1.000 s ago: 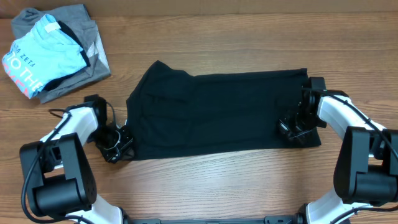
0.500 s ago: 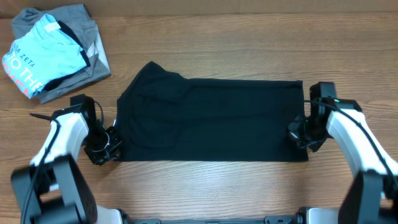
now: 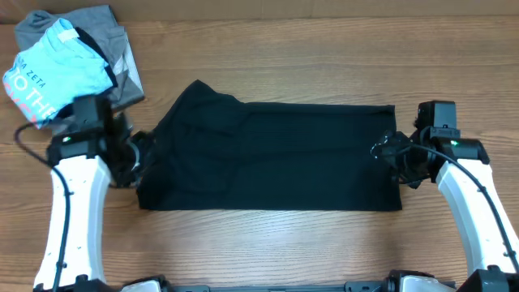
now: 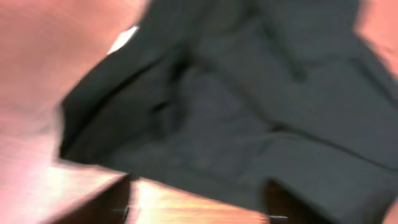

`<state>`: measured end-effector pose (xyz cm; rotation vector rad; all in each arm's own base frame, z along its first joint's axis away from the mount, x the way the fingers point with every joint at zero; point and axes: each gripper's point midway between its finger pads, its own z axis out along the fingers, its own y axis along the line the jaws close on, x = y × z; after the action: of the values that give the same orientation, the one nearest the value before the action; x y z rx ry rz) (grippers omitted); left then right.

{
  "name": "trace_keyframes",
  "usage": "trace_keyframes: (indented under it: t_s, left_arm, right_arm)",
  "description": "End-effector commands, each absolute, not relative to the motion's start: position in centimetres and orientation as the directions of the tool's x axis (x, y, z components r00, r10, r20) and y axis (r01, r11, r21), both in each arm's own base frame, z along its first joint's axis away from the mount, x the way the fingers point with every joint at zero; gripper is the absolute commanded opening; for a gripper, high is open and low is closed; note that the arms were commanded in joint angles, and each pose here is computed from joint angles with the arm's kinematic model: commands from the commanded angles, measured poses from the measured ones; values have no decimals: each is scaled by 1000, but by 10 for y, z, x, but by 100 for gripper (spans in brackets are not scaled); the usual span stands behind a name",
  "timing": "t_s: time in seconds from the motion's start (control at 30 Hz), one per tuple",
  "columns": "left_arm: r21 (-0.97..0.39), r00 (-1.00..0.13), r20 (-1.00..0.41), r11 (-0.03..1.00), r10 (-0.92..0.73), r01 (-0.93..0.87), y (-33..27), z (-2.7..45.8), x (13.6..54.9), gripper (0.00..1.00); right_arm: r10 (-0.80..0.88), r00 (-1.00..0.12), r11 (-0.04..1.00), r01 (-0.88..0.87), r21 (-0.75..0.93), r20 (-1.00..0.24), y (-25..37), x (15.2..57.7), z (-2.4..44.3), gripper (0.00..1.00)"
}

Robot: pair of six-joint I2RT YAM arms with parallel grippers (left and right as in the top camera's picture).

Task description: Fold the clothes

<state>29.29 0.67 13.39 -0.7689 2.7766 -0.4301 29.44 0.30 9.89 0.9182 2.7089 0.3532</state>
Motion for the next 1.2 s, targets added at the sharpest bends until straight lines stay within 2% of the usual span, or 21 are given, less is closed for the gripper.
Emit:
trace_keyframes:
  t_s: [0.0, 0.07, 0.2, 0.27, 0.47, 0.6, 0.73, 1.17]
  left_arm:
    - [-398, -868, -263, 867, -422, -301, -26, 167, 322, 96]
    - [-406, -869, -305, 879, -389, -251, -35, 174, 336, 94]
    - [-417, -860, -356, 886, -364, -203, -44, 169, 366, 96]
    - [-417, -856, -364, 886, -366, -201, -42, 156, 382, 100]
    - [-391, -880, -297, 888, -371, -243, -37, 96, 413, 98]
    - [-376, -898, -237, 887, -372, -268, -37, 66, 420, 90]
    - [-345, -914, -216, 903, -344, -258, -34, 44, 428, 87]
    - [-318, -900, -238, 905, -366, -283, -25, 43, 438, 77]
  right_arm:
    - [563, -789, 801, 449, 396, -244, 12, 319, 138, 84]
    - [534, -808, 805, 397, 441, -249, 21, 324, 150, 85]
    - [462, -856, 810, 300, 504, -233, 39, 321, 158, 85]
    - [449, -868, 816, 302, 493, -212, 39, 314, 154, 85]
    - [417, -893, 833, 298, 467, -172, 40, 300, 148, 85]
    - [401, -900, 842, 289, 455, -172, 39, 297, 147, 85]
    - [403, -899, 850, 297, 435, -174, 36, 296, 145, 85]
    - [388, -900, 868, 286, 407, -196, 31, 298, 143, 85]
